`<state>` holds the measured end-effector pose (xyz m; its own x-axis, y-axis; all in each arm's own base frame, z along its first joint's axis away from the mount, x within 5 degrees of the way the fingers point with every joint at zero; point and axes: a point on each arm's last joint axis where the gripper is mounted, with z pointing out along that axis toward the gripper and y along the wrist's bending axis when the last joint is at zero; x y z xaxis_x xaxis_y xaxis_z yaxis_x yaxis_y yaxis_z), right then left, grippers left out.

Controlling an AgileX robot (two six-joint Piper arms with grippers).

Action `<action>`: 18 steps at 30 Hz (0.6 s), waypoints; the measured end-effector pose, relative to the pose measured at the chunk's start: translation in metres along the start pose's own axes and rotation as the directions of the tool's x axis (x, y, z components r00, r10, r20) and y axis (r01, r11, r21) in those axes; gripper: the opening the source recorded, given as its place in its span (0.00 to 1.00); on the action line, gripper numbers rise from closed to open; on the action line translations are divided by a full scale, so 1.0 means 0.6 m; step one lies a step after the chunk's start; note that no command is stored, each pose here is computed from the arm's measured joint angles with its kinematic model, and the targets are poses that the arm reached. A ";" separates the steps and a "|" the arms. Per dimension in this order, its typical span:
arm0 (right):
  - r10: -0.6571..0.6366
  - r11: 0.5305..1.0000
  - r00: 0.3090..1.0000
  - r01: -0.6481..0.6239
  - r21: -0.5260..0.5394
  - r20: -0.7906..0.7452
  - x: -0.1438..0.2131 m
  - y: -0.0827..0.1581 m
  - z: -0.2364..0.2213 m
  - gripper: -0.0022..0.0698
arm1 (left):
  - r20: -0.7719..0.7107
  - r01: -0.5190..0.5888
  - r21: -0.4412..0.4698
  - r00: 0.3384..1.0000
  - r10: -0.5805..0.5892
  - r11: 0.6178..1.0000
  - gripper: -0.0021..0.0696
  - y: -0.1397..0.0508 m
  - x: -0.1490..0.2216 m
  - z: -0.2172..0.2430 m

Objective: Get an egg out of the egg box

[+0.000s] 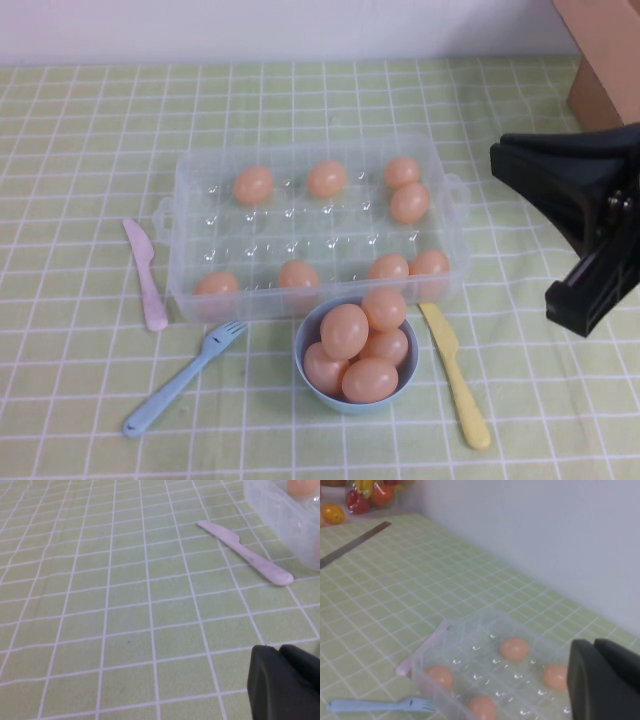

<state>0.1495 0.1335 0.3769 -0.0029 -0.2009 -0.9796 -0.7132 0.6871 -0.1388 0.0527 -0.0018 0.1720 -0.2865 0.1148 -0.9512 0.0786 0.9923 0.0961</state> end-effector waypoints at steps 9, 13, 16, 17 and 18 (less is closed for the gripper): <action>0.033 0.999 0.998 -0.033 -0.008 -0.051 0.025 0.000 -0.006 0.01 | 0.000 0.000 0.000 1.000 0.000 1.000 0.02 0.000 0.000 0.000; -0.040 0.998 0.999 0.039 0.054 0.008 0.041 -0.001 -0.039 0.01 | 0.000 0.000 0.000 1.000 0.000 1.000 0.02 0.000 0.000 0.000; -0.083 0.990 0.996 0.079 0.114 0.039 0.064 -0.003 -0.060 0.01 | 0.000 0.000 0.000 1.000 0.000 1.000 0.02 0.000 0.000 0.000; -0.086 0.988 0.995 0.079 0.131 0.047 0.072 -0.003 -0.065 0.01 | 0.000 0.000 0.000 1.000 0.000 1.000 0.02 0.000 0.000 0.000; -0.085 0.986 0.995 0.076 0.149 0.054 0.082 -0.003 -0.071 0.01 | 0.000 0.000 0.000 1.000 0.000 1.000 0.02 0.000 0.000 0.000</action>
<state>0.1209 0.0923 0.3350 0.0957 -0.2206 -0.9707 -0.5990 0.7661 -0.2332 0.0527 -0.0018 0.1720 -0.2865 0.1148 -0.9512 0.0786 0.9923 0.0961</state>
